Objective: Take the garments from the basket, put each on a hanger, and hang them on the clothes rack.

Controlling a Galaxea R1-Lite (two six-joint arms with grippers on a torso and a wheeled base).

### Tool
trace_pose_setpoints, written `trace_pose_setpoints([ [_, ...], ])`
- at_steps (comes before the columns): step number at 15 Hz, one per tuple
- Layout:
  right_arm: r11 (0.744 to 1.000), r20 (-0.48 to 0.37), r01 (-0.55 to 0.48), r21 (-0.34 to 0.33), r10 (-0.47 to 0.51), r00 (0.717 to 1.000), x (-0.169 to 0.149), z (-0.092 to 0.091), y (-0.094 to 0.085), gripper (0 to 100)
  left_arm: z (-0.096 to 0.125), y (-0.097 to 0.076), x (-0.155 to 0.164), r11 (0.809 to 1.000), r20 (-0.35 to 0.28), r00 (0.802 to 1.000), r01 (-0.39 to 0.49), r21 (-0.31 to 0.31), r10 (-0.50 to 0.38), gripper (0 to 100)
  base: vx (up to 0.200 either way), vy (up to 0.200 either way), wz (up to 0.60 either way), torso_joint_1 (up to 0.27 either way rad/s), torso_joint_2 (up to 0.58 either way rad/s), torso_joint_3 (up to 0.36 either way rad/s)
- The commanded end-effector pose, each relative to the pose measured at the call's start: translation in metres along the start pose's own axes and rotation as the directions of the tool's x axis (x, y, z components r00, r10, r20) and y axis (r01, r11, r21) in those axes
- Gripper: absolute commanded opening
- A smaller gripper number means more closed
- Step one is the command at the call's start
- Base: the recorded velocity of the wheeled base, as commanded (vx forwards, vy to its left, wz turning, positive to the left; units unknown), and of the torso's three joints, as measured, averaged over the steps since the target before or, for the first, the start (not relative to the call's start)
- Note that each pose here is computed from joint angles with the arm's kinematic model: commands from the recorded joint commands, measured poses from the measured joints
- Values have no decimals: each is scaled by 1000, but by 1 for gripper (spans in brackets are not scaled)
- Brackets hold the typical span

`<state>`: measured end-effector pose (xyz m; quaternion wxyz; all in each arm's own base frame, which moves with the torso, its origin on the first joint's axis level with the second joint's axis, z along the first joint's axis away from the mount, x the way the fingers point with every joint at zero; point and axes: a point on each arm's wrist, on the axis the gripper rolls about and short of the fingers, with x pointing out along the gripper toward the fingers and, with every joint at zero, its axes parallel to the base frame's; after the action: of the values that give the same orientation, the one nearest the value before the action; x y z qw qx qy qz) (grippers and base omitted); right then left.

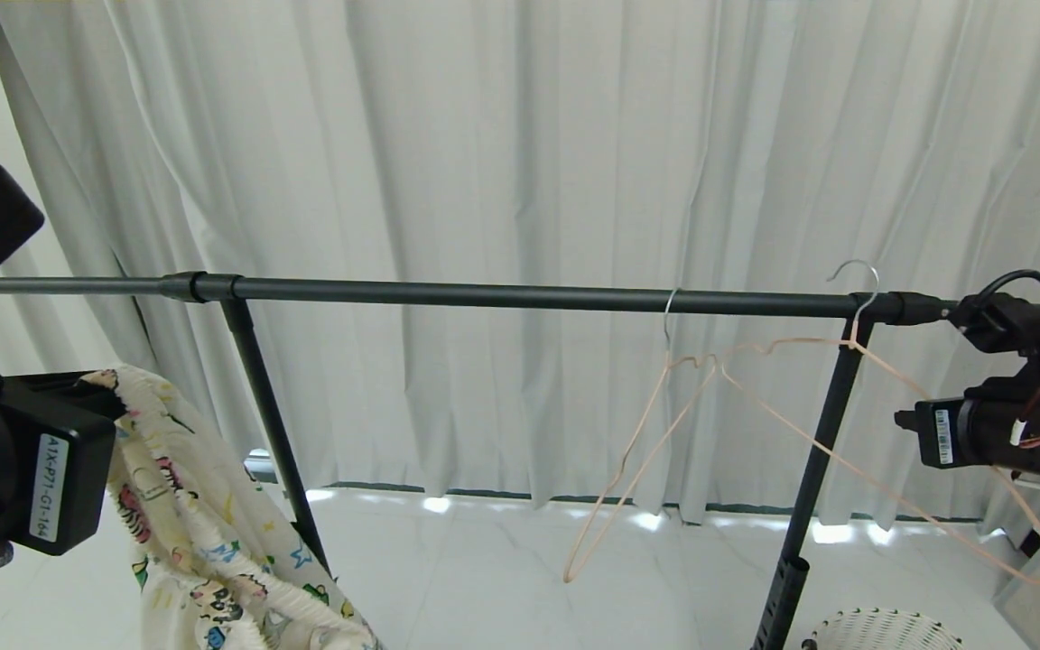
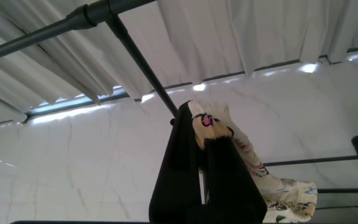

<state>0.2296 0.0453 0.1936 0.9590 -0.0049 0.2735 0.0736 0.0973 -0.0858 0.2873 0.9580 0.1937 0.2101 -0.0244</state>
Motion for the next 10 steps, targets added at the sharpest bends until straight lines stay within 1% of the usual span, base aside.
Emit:
trace_pose_setpoints([
  [1, 1000, 44, -3, 10, 3, 999, -13, 4, 0, 0, 0, 0, 0, 1000, -2, 1000, -1, 1, 1, 0, 0, 0, 0, 0, 0, 0],
  [3, 1000, 78, -8, 14, 7, 997, -24, 6, 0, 0, 0, -1, 1, 1000, -3, 1000, -1, 2, 1, 0, 0, 0, 0, 0, 0, 0],
  [4, 1000, 81, -9, 14, 7, 997, -27, 5, 0, 0, 0, -1, 1, 1000, -3, 1000, 0, 2, 0, 0, 0, 0, 0, 0, 0, 0],
  [5, 1000, 79, -8, 13, 7, 997, -30, 1, 0, 0, 0, -1, 1, 1000, -4, 1000, -1, 3, 1, 0, -200, 0, 0, 2, 7, 2],
  [6, 1000, 79, -12, 3, 12, 997, -39, -8, -1, 0, 0, -2, 2, 1000, -7, 1000, -2, 6, 2, 0, -200, 0, 0, 7, 2, 2],
  [7, 1000, 82, -15, 0, 14, 997, -43, -11, 0, 0, 0, -2, 2, 1000, -7, 1000, -2, 6, 2, 0, -200, 0, 0, 12, 2, -2],
  [8, 1000, 98, -30, -8, 31, 995, -53, -18, 2, 0, 0, -2, 2, 1000, -8, 1000, -2, 8, 2, 0, -200, 0, 0, 17, 12, -7],
  [10, 999, 119, -34, -8, 35, 992, -64, -23, 1, 0, 0, -2, 2, 1000, -9, 1000, -2, 9, 2, 0, -200, 0, 0, -7, -2, 7],
])
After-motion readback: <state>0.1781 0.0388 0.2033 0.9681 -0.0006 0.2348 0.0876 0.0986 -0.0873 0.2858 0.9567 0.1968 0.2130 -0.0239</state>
